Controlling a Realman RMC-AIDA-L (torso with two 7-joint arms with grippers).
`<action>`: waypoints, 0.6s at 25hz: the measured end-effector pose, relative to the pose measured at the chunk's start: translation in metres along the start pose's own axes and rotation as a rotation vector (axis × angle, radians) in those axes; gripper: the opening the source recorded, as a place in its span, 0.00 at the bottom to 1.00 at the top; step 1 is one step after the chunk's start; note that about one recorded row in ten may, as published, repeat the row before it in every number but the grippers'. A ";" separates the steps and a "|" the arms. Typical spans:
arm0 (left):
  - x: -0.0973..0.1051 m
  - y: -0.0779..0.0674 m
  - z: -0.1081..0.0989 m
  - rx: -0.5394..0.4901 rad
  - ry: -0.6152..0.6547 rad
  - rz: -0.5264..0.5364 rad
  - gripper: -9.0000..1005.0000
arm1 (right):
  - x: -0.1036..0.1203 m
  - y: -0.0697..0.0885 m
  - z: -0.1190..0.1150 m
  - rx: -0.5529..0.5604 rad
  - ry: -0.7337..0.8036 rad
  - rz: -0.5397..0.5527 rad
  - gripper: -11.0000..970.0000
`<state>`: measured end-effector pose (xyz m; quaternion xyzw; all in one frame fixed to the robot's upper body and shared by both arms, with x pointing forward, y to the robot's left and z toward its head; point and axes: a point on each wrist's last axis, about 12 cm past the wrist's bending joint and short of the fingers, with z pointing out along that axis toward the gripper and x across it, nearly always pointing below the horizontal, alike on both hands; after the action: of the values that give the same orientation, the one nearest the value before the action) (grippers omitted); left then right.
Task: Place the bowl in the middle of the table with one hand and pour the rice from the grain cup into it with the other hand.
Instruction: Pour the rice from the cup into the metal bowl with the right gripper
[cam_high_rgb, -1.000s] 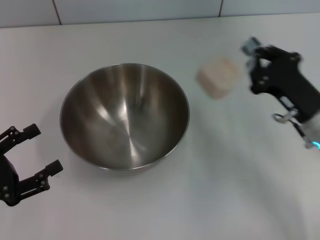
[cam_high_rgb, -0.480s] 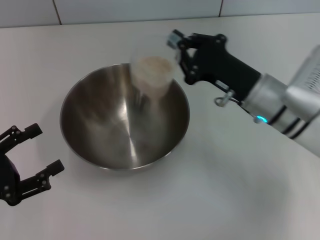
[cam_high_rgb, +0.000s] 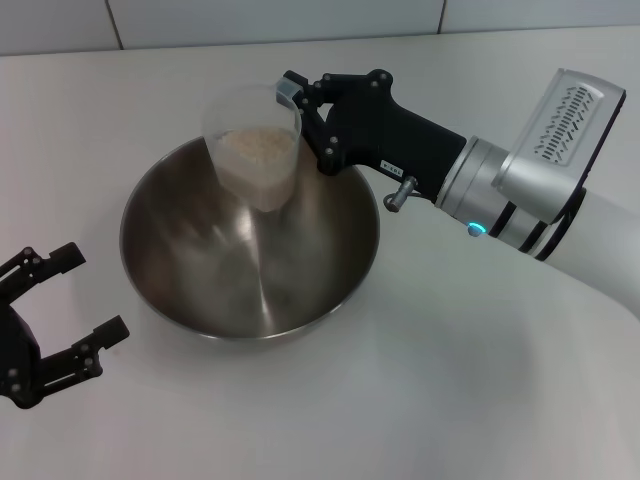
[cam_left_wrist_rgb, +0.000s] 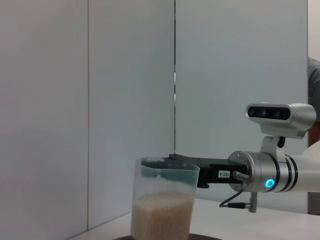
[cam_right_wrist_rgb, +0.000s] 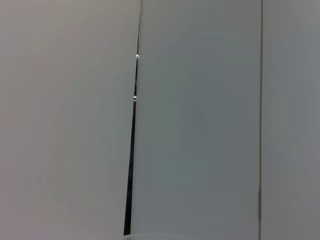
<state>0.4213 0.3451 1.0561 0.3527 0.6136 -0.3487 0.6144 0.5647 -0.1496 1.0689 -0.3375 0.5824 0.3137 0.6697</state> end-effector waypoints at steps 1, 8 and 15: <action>0.000 0.000 0.000 0.000 0.000 0.000 0.86 | 0.000 0.000 0.000 0.000 0.000 0.000 0.03; 0.000 0.000 0.000 -0.001 -0.002 -0.002 0.86 | 0.001 0.004 0.001 -0.046 0.012 -0.110 0.03; -0.001 0.000 -0.003 -0.011 -0.009 -0.015 0.86 | 0.002 0.008 0.001 -0.052 0.000 -0.396 0.03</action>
<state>0.4201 0.3476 1.0575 0.3431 0.6155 -0.3514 0.6164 0.5589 -0.1447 1.0666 -0.4627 0.4964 0.1910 0.7093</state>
